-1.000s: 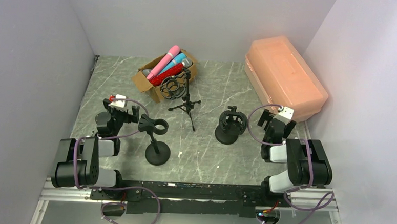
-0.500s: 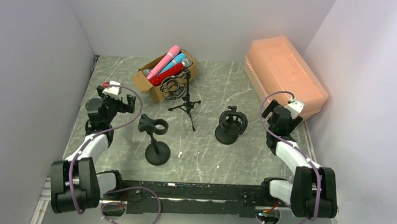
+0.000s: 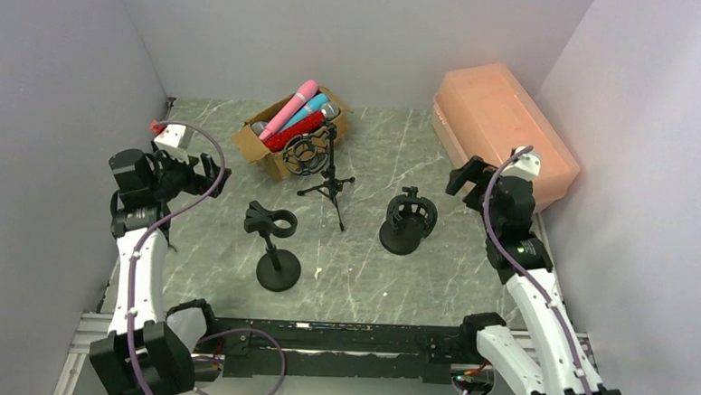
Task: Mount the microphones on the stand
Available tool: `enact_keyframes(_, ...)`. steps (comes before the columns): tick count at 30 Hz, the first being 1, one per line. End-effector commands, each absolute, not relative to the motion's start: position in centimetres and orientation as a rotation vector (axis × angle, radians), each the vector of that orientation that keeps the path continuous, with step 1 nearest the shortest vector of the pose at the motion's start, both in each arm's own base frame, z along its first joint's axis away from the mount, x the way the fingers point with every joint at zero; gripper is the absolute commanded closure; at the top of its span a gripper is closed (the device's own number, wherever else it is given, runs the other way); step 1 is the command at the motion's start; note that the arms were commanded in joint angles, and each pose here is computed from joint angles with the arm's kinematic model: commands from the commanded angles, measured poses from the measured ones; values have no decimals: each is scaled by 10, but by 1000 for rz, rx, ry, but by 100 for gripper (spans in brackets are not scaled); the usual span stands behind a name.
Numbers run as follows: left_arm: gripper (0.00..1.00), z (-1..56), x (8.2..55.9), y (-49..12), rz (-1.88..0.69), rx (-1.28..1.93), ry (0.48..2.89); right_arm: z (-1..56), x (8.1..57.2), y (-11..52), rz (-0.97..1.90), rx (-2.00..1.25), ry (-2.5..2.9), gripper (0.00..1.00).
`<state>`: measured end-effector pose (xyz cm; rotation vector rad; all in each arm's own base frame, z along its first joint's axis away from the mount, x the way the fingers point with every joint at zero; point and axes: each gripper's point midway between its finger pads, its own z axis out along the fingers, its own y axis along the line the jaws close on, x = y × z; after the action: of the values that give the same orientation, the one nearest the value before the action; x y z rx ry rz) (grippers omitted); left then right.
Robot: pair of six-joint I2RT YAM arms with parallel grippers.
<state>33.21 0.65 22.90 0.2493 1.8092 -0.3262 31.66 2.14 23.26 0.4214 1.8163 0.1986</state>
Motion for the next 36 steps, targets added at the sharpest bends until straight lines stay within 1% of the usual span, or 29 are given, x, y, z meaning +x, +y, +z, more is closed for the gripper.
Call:
enact_keyframes(1, 1, 250, 304, -14, -419, 302, 1850, 268, 292, 52, 234, 270, 1876, 2)
enact_keyframes(5, 1, 264, 289, -23, -434, 360, 1852, 273, 275, 83, 277, 86, 1994, 10)
enact_keyframes(8, 1, 273, 279, -29, -447, 396, 1842, 270, 264, 95, 297, -9, 2071, 16)
enact_keyframes(14, 1, 296, 268, -40, -476, 443, 1805, 266, 250, 108, 358, -139, 2134, 17)
enact_keyframes(18, 1, 307, 263, -47, -529, 445, 1788, 273, 241, 125, 465, -223, 2129, 17)
enact_keyframes(26, 1, 317, 259, -50, -546, 444, 1789, 277, 238, 137, 537, -277, 2130, 20)
enact_keyframes(30, 1, 324, 253, -56, -572, 460, 1784, 260, 238, 139, 531, -300, 2193, 28)
enact_keyframes(34, 1, 332, 245, -64, -618, 485, 1768, 244, 240, 140, 522, -315, 2245, 45)
enact_keyframes(36, 1, 332, 241, -70, -641, 501, 1769, 239, 241, 139, 511, -320, 2260, 50)
